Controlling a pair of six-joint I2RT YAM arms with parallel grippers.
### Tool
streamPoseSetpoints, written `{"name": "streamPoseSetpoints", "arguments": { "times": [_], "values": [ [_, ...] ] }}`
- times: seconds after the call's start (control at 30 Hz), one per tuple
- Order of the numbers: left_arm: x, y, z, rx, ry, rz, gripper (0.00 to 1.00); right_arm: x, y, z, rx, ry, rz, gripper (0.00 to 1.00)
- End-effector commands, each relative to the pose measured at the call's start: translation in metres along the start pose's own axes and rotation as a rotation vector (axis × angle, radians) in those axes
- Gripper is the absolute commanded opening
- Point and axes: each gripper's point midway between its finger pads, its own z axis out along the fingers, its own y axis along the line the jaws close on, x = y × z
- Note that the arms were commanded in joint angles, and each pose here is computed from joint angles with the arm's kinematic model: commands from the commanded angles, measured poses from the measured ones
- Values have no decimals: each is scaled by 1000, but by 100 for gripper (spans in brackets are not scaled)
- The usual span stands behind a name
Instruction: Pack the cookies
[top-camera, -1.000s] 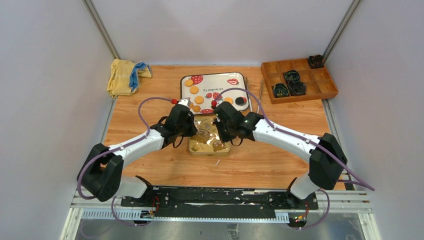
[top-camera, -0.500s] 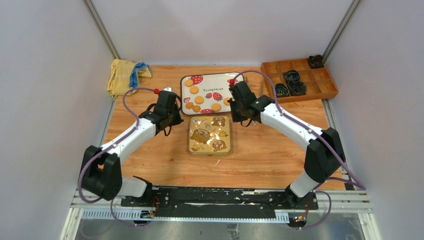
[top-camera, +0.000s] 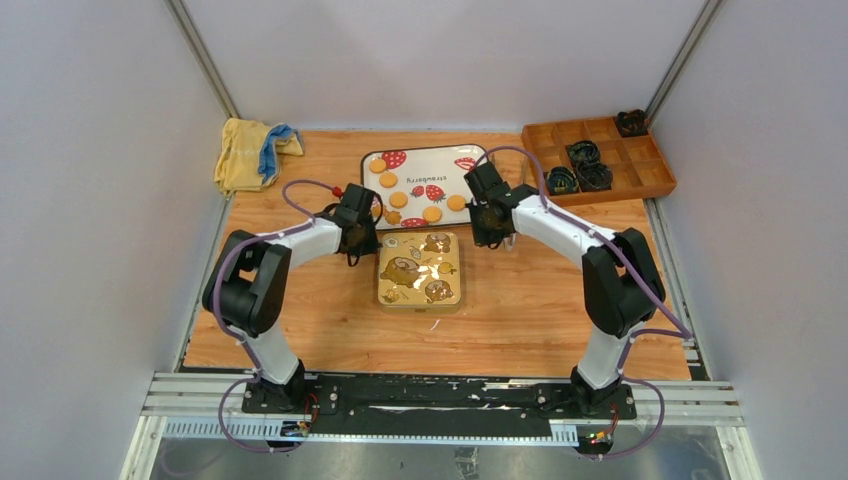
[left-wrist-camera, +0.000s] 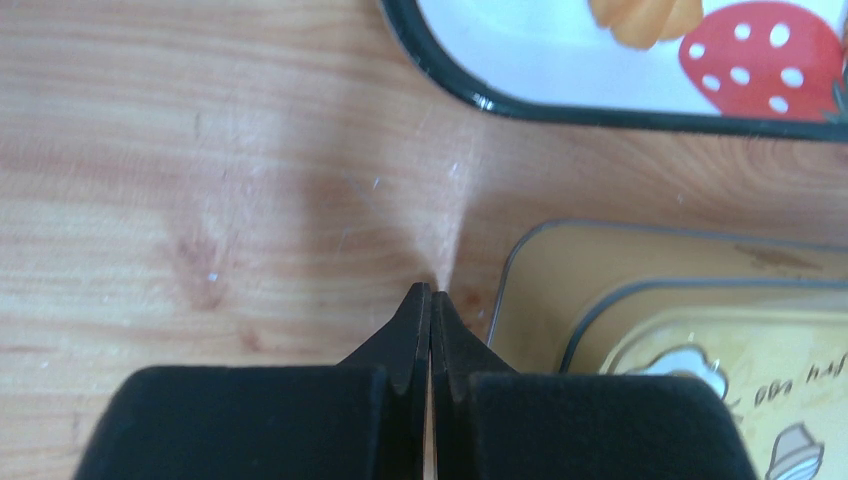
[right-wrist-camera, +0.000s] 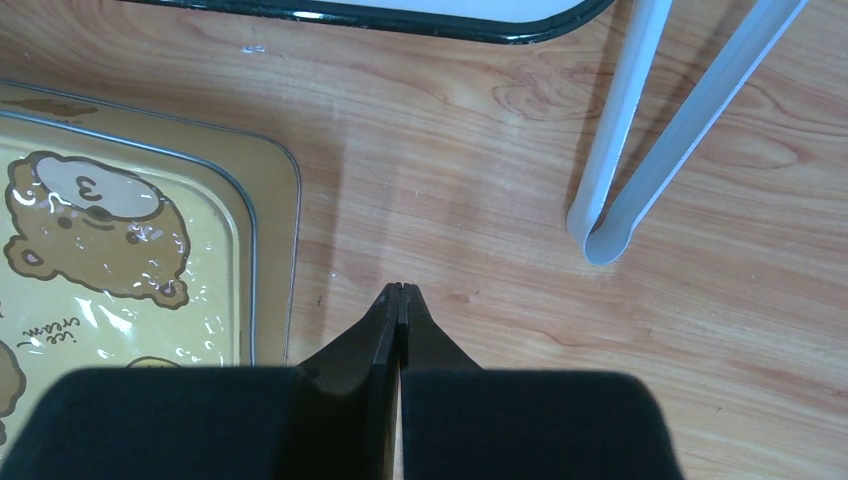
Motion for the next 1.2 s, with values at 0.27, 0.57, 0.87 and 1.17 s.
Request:
{"name": "streamPoseSetpoints", "arguments": {
  "times": [0.27, 0.57, 0.87, 1.17],
  "values": [
    [-33, 10, 42, -104, -11, 3, 0, 7, -18, 0, 7, 19, 36, 0],
    [-39, 11, 47, -107, -17, -3, 0, 4, -34, 2, 36, 13, 79, 0],
    [-37, 0, -3, -38, -77, 2, 0, -13, -66, 1, 107, -3, 122, 20],
    [-30, -13, -120, -30, -286, 131, 3, -7, -81, 13, 133, 51, 145, 18]
  ]
}}
